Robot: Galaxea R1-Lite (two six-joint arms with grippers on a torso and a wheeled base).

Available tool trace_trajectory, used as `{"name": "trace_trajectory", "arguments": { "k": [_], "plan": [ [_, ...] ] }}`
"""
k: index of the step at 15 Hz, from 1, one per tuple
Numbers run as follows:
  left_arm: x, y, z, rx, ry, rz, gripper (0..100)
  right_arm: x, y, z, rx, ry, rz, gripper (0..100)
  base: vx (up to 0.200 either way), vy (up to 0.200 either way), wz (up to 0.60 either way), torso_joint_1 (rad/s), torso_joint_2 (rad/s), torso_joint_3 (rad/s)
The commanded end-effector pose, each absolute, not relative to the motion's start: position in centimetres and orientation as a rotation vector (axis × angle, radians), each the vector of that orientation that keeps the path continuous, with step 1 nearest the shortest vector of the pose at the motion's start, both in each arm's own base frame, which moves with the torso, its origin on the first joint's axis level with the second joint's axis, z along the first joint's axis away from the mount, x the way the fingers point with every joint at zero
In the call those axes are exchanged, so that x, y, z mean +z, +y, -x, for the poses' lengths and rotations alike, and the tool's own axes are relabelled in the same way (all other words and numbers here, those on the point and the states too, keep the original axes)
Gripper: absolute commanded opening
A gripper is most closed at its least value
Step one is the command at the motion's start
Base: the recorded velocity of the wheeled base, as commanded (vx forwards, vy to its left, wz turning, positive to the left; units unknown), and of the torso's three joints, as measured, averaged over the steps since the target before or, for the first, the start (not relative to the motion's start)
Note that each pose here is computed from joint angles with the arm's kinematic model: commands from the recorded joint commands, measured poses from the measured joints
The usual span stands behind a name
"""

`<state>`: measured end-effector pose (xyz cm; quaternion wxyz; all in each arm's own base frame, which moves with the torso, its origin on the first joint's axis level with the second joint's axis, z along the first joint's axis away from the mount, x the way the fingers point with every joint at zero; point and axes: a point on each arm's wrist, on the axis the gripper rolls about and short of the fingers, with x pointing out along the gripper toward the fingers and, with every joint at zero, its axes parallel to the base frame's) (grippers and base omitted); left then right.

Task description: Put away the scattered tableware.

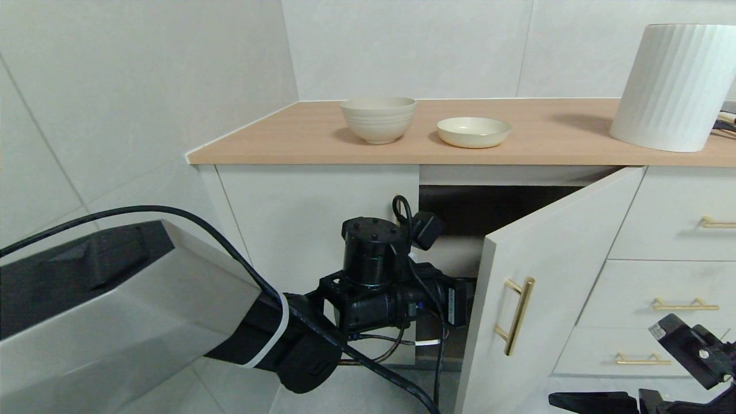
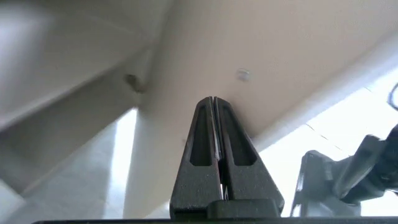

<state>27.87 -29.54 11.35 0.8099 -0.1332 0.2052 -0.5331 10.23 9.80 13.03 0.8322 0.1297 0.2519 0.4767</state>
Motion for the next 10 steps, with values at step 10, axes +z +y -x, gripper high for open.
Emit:
{"name": "trace_trajectory", "arguments": {
  "k": [10],
  "plan": [
    [10.9, -32.1, -30.2, -1.136, 0.456, 0.287, 0, 13.0, 9.9, -10.2, 1.024, 0.539, -0.273, 100, -0.020, 0.000, 0.00, 0.000, 0.00, 0.000]
  ]
}}
